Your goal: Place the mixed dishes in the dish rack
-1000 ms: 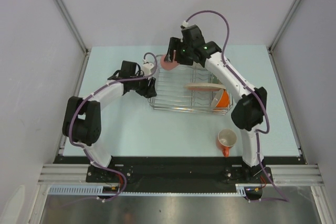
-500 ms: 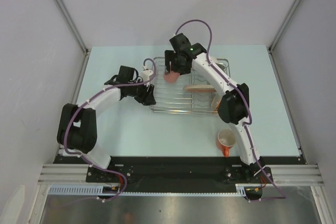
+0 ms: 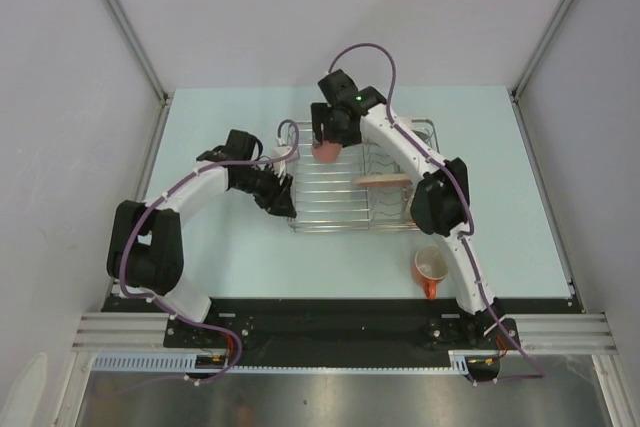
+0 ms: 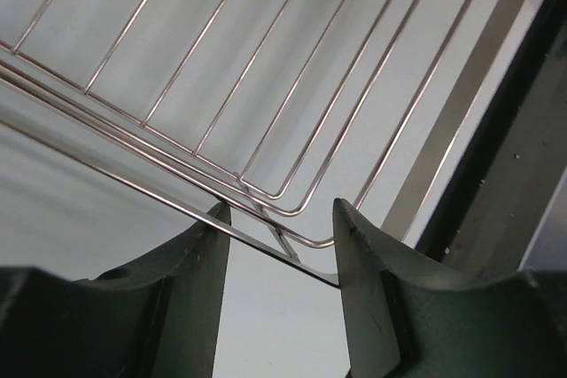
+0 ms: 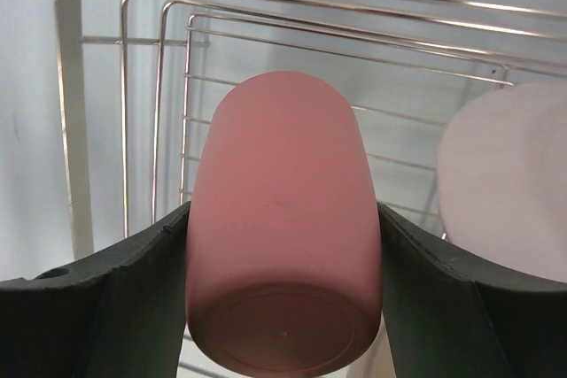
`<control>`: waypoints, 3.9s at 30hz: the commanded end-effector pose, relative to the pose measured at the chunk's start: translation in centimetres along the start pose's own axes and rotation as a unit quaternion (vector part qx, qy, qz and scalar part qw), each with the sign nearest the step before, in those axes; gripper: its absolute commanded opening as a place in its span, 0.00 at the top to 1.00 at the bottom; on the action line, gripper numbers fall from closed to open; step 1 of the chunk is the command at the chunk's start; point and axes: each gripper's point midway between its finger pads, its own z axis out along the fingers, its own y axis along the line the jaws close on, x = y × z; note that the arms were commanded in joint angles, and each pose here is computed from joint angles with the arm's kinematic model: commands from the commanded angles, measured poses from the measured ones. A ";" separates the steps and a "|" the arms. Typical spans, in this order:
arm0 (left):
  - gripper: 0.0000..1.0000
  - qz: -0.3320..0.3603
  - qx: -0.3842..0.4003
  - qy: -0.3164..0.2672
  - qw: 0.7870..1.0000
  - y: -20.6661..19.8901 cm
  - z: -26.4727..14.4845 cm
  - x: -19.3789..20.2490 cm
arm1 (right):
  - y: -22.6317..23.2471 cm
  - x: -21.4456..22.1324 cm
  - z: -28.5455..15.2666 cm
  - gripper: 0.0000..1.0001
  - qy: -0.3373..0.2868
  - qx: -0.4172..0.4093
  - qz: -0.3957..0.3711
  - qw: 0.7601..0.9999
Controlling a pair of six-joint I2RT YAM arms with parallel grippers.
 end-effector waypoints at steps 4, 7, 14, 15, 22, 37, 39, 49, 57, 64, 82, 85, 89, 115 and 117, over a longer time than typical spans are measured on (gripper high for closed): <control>0.48 0.033 0.170 0.024 0.985 -8.1 -1.3 2.5 | 2.6 3.1 1.6 1.00 0.027 -0.003 -0.052 0.998; 0.46 0.036 0.154 0.025 0.987 -7.5 -1.2 2.3 | 2.8 4.1 2.4 1.00 0.037 0.001 -0.059 0.998; 0.27 0.056 0.118 -0.017 0.991 -6.6 -2.7 -1.7 | 2.2 4.9 3.1 1.00 0.050 0.014 -0.071 0.996; 0.26 0.053 0.108 -0.024 0.992 -6.3 -3.1 -2.3 | 2.0 5.1 3.3 1.00 0.054 0.019 -0.072 0.996; 0.12 0.073 0.049 -0.081 0.993 -4.1 -6.5 -6.9 | 1.4 5.8 3.9 0.79 0.064 0.033 -0.086 0.994; 0.10 0.091 0.013 -0.107 0.990 -3.4 -8.5 -9.3 | 2.4 5.8 1.9 0.00 0.048 0.045 -0.117 0.991; 0.10 0.092 0.011 -0.109 0.990 -3.4 -8.6 -9.5 | 2.5 5.5 1.2 0.00 0.041 0.047 -0.118 0.991; 0.00 0.107 -0.027 -0.124 0.986 -2.9 -10.0 -11.2 | 3.5 2.6 -5.5 0.00 -0.010 0.033 -0.113 0.993; 0.01 0.144 -0.052 -0.114 0.982 -3.8 -11.6 -13.0 | 3.2 5.0 -12.1 0.00 -0.009 0.007 -0.106 0.994; 0.00 0.253 -0.018 -0.036 0.967 -10.4 -7.8 -12.7 | -2.2 2.8 -21.1 0.00 -0.095 0.033 -0.037 0.994; 0.00 0.450 -0.016 0.086 0.889 -25.5 8.1 -10.7 | -23.8 11.5 -38.3 0.00 -0.381 0.179 0.313 0.851; 0.00 0.486 0.009 0.083 0.870 -27.6 9.7 -10.6 | -24.5 13.0 -40.2 0.00 -0.404 0.182 0.321 0.837; 0.01 0.536 0.058 0.087 0.838 -29.5 11.0 -9.5 | -24.8 14.5 -40.9 0.00 -0.404 0.182 0.328 0.834; 0.09 0.649 0.153 0.118 0.736 -30.8 18.9 -3.8 | -24.8 14.3 -39.8 0.04 -0.387 0.193 0.315 0.845; 0.11 0.649 0.153 0.124 0.735 -30.8 19.3 -3.5 | -24.8 14.4 -39.6 0.04 -0.385 0.193 0.316 0.845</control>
